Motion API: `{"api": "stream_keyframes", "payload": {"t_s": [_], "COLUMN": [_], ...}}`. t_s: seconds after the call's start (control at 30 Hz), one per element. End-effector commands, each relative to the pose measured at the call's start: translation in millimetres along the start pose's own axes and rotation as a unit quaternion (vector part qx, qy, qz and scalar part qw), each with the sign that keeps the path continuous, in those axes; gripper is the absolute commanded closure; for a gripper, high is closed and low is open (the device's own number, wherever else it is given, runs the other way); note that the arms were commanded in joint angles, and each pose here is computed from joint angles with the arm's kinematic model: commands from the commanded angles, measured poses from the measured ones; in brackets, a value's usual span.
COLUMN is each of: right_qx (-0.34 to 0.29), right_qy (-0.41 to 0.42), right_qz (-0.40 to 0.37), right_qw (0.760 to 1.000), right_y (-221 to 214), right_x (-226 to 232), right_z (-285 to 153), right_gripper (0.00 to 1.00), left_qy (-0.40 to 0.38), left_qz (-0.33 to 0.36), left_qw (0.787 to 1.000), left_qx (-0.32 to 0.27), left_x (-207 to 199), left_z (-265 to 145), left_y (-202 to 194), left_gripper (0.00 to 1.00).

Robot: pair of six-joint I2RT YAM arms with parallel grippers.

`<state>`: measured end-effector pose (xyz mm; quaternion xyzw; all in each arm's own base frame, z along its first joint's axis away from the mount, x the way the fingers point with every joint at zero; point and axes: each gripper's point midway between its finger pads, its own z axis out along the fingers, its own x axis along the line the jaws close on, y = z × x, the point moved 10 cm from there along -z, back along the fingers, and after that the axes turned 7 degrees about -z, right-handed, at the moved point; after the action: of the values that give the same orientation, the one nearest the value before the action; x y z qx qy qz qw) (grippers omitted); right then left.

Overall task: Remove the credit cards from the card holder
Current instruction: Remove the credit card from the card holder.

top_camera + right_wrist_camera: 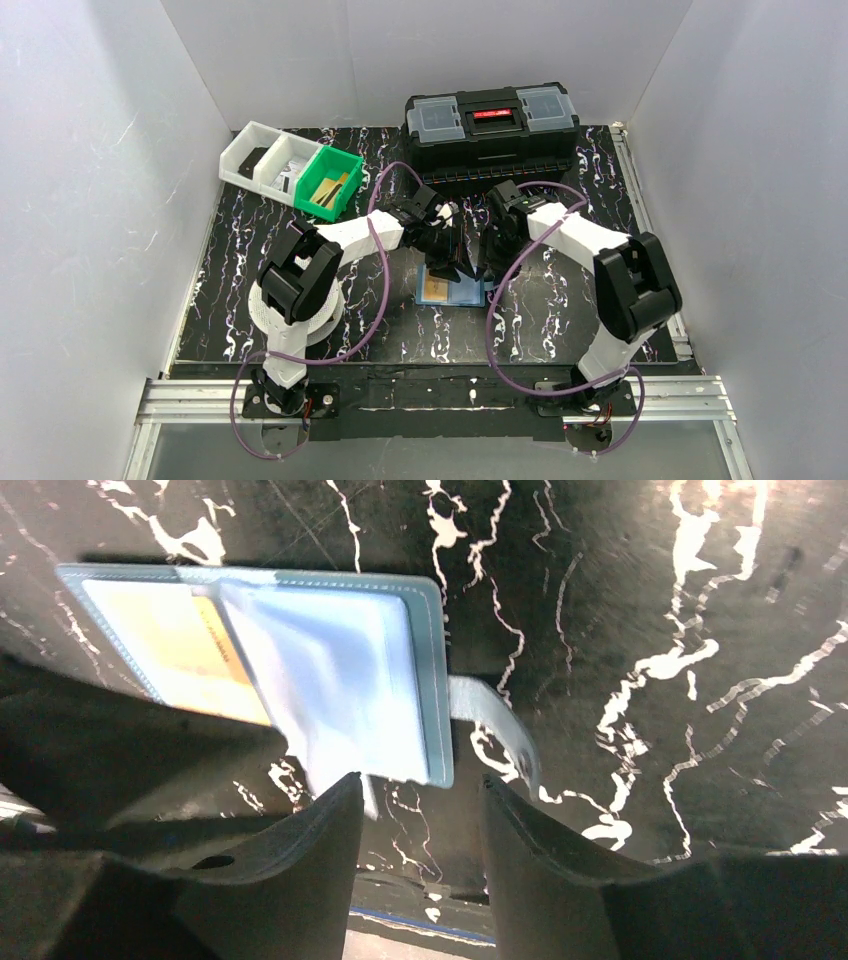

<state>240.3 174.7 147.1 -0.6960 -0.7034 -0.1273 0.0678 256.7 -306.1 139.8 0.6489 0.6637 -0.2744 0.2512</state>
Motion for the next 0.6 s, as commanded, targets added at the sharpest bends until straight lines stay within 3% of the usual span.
{"api": "stream_keyframes", "payload": {"t_s": [0.0,0.3,0.57], "right_qx": [-0.039,-0.066,-0.065], "right_qy": [-0.026,-0.019,-0.006], "right_qz": [0.006,0.001,-0.002], "right_qw": [0.999,0.998,0.998], "right_y": [-6,-9,-5], "right_x": [-4,-3,2], "right_z": [-30,-49,-50], "right_gripper": [0.47,0.50,0.50], "left_qy": [-0.015,-0.007,-0.009], "left_qz": [0.007,-0.002,0.020], "left_qw": [1.000,1.000,1.000], "left_qx": [0.008,0.019,-0.005], "left_x": [-8,-4,-16], "left_z": [2,14,-8], "left_y": [3,4,6], "left_gripper": [0.55,0.65,0.66]}}
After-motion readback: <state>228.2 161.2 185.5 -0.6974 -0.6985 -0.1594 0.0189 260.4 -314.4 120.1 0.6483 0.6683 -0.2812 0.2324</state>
